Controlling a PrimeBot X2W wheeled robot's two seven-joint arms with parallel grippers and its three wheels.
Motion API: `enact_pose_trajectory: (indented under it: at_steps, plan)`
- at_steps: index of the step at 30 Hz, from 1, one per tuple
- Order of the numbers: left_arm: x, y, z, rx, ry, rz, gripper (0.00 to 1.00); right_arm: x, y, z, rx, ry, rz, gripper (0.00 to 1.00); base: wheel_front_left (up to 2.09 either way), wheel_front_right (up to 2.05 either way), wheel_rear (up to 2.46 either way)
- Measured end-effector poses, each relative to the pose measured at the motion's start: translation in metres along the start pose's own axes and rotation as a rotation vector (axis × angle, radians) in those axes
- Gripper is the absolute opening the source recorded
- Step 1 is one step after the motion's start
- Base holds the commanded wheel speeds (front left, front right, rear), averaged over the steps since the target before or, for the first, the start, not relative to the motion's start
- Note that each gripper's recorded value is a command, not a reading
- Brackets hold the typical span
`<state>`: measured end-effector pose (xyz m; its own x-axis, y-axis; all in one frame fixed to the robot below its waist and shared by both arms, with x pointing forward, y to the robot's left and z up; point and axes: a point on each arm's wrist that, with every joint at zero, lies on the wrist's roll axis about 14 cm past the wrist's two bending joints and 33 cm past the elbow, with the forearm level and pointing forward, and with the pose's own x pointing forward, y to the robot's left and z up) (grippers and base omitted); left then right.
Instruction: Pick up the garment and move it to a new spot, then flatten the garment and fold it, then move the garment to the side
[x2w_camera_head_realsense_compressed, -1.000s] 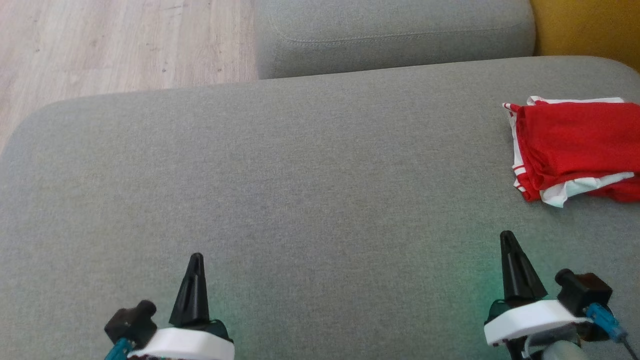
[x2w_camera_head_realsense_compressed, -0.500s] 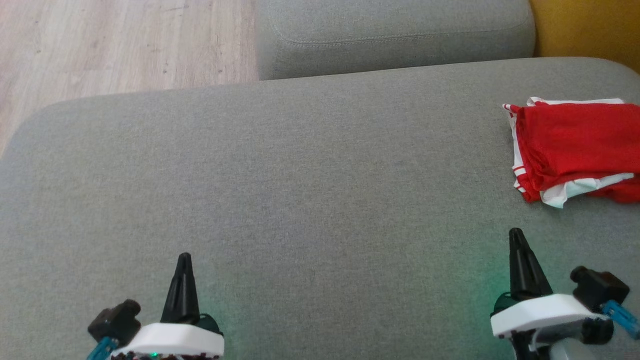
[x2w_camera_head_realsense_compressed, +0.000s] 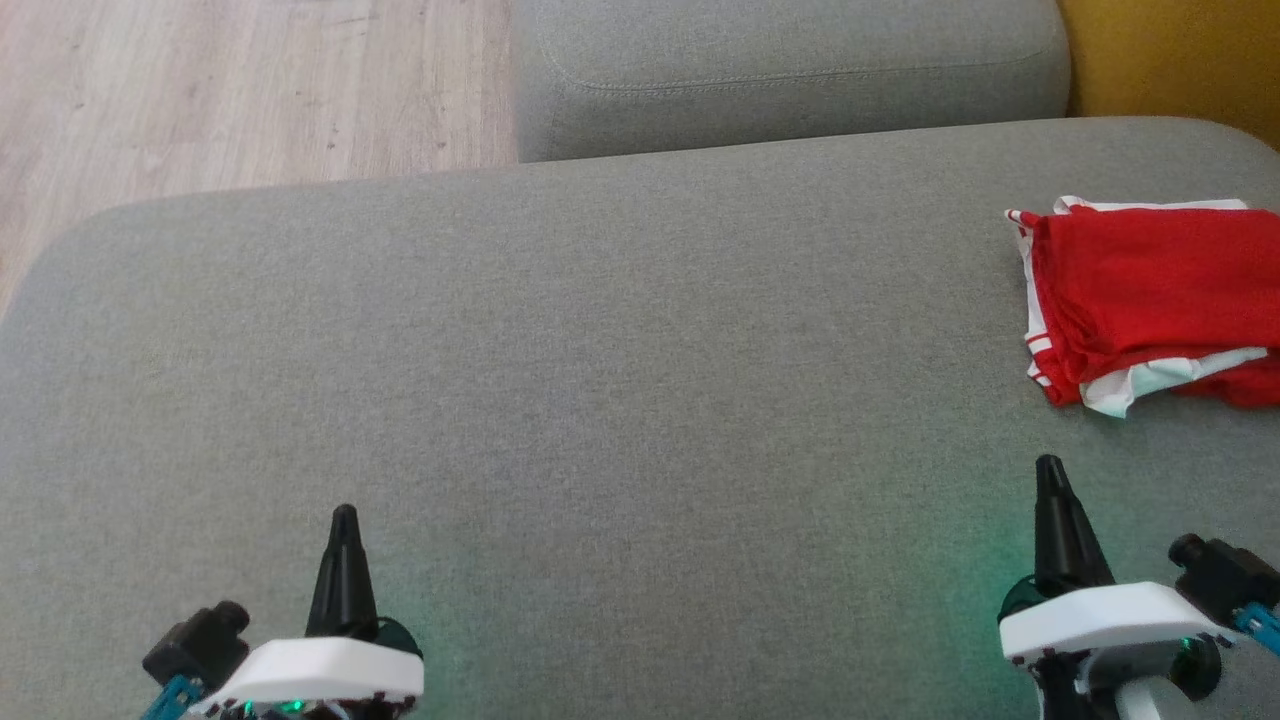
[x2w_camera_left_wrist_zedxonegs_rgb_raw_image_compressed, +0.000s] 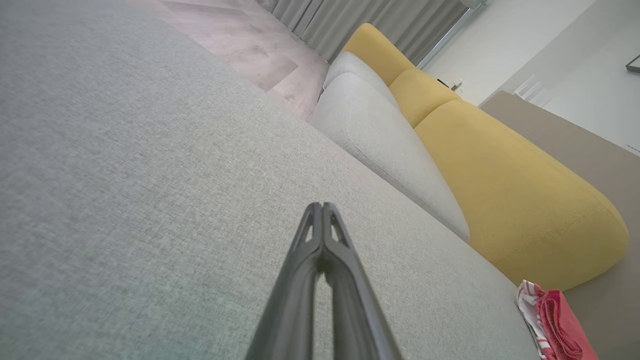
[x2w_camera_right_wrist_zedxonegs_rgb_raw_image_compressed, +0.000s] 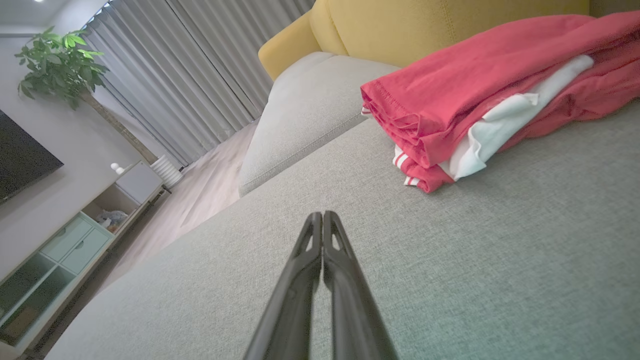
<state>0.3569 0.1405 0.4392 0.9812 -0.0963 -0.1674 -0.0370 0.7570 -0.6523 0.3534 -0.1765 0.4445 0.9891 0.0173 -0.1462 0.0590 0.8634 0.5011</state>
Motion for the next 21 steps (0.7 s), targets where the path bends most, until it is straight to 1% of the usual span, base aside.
enact_pose_trajectory:
  at_steps: [21]
  plan:
    - [0.002,0.006,0.011,-0.195,-0.012,0.029,0.0,0.005,-0.005,0.01,0.24,-0.017,-0.029,0.0,0.0,0.0,0.0]
